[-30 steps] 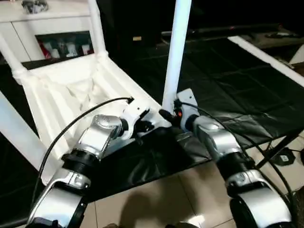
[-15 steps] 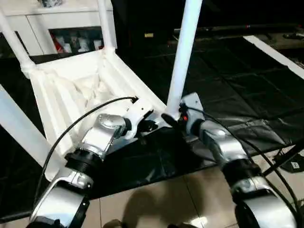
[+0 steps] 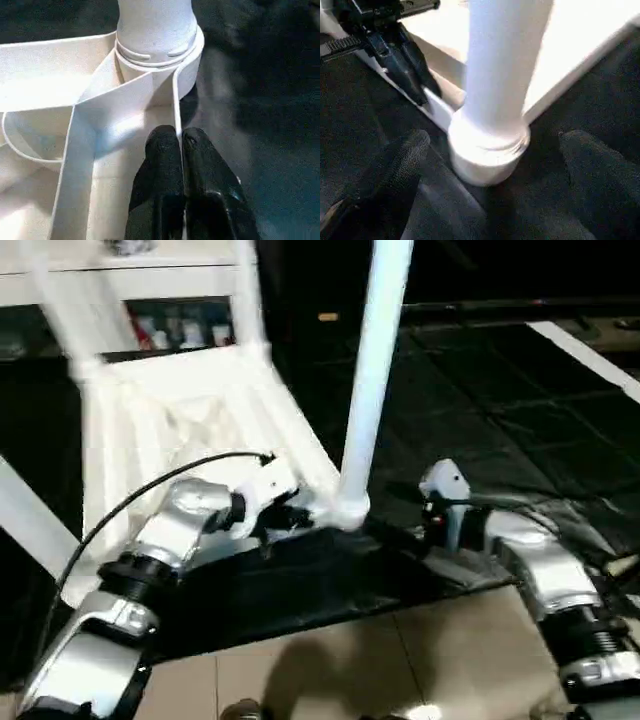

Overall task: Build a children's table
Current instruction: Rotate leg to tighten

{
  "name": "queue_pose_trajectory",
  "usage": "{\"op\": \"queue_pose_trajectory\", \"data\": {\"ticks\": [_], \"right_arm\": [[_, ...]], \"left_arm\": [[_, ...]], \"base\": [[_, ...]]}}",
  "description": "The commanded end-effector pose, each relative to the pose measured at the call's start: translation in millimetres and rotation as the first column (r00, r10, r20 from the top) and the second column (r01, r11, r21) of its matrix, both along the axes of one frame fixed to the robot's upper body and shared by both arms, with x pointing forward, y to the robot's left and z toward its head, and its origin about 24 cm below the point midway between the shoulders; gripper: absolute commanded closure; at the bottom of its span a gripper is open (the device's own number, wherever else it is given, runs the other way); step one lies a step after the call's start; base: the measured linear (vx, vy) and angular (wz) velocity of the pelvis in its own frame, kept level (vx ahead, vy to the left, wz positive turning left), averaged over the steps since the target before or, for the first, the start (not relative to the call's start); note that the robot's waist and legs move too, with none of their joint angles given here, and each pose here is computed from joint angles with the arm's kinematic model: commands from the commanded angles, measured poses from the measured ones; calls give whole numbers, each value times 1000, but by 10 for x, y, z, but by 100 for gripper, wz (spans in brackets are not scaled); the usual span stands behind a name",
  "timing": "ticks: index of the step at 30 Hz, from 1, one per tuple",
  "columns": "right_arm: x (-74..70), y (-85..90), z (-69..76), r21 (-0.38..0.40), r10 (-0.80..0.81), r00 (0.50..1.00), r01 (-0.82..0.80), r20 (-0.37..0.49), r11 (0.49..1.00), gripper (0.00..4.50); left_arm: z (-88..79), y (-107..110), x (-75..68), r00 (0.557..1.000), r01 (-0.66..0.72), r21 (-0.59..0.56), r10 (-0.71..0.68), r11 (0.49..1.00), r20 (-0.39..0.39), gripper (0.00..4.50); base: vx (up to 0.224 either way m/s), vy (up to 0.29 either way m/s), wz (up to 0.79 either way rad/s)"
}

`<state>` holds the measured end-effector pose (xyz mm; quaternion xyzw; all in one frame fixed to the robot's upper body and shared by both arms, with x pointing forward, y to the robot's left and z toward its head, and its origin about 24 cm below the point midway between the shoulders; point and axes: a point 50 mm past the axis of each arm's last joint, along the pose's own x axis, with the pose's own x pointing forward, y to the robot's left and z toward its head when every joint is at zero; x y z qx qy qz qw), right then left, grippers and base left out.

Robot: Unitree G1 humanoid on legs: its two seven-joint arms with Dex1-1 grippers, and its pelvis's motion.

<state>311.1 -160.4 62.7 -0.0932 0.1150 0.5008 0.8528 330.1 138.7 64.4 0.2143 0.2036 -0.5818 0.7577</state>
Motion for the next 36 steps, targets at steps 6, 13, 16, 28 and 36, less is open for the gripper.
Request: {"op": "queue_pose_trajectory", "data": {"ticks": [6, 13, 16, 28, 36], "right_arm": [[-109, 35, 33, -24, 158, 987, -158, 4, 987, 3], [-246, 157, -17, -2, 316, 947, -317, -49, 949, 3], [-253, 172, -27, 6, 329, 943, -329, -59, 944, 39], [-333, 280, -80, 53, 433, 894, -430, -114, 902, 135], [-369, 309, -125, 82, 450, 882, -442, -140, 893, 215]], "left_arm": [[72, -102, -117, 974, 225, -16, -225, 974, -30, 450], [66, -25, -278, 918, 395, 48, -392, 917, -66, 450], [65, -21, -294, 914, 404, 52, -401, 913, -68, 450], [17, -35, -413, 891, 448, 45, -442, 893, -99, 450], [-4, -41, -448, 886, 457, 49, -450, 888, -106, 450]], "base": [[0, 0, 0], [0, 0, 0], [0, 0, 0], [0, 0, 0], [0, 0, 0]]}}
